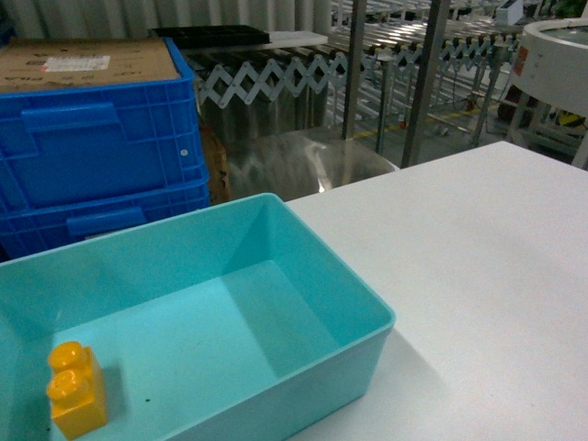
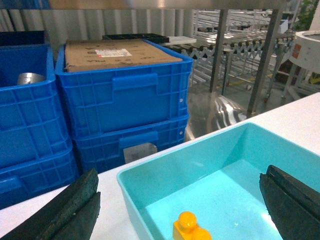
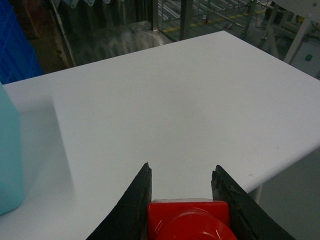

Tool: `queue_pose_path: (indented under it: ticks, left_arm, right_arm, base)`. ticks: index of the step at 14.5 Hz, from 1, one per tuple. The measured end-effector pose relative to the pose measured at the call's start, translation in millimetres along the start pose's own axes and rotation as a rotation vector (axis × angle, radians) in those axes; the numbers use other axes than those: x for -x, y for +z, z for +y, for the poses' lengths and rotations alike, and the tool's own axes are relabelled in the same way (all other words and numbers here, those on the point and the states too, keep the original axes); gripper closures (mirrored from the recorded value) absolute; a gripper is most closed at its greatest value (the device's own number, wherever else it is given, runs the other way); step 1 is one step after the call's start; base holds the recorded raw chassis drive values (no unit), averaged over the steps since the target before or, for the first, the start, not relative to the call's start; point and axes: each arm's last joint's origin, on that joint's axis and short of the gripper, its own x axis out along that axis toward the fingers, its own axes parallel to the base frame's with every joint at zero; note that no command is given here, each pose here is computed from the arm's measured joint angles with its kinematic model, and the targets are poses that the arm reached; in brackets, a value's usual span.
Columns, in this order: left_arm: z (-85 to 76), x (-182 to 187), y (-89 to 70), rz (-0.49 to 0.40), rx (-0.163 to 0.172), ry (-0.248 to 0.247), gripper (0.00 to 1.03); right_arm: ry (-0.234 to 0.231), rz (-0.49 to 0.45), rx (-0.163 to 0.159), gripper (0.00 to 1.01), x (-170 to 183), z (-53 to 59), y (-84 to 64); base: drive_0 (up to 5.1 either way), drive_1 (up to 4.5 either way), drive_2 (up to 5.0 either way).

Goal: Pick red block from blue box to shelf

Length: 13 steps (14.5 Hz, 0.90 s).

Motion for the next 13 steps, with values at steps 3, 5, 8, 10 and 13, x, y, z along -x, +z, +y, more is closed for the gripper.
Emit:
queue_pose_path:
  ticks: [3, 5, 8, 10, 13]
  left_arm:
    - [0.0, 0.0, 0.0, 0.000, 0.000, 0.000, 0.05]
    - [0.0, 0.0, 0.0, 0.000, 0.000, 0.000, 0.05]
    - [0.0, 0.0, 0.0, 0.000, 0.000, 0.000, 0.05]
    - [0.0, 0.0, 0.0, 0.000, 0.000, 0.000, 0.05]
    - [0.0, 0.0, 0.0, 0.000, 0.000, 0.000, 0.05]
  right_arm:
    - [0.000, 0.000, 0.000, 0.72, 0.0, 0.0, 0.0]
    - [0.000, 0.000, 0.000, 0.72, 0.0, -0.1, 0.0]
    - [0.000, 0.000, 0.000, 0.72, 0.0, 0.0, 0.0]
    - [0.000, 0.000, 0.000, 0.72, 0.0, 0.0, 0.0]
    - [0.000, 0.000, 0.000, 0.72, 0.0, 0.0, 0.0]
  base:
    - [0.0, 0.00, 0.0]
    - [0.0, 0.00, 0.0]
    - [0.0, 0.00, 0.0]
    - [0.0, 0.00, 0.0]
    - [0.0, 0.00, 0.0]
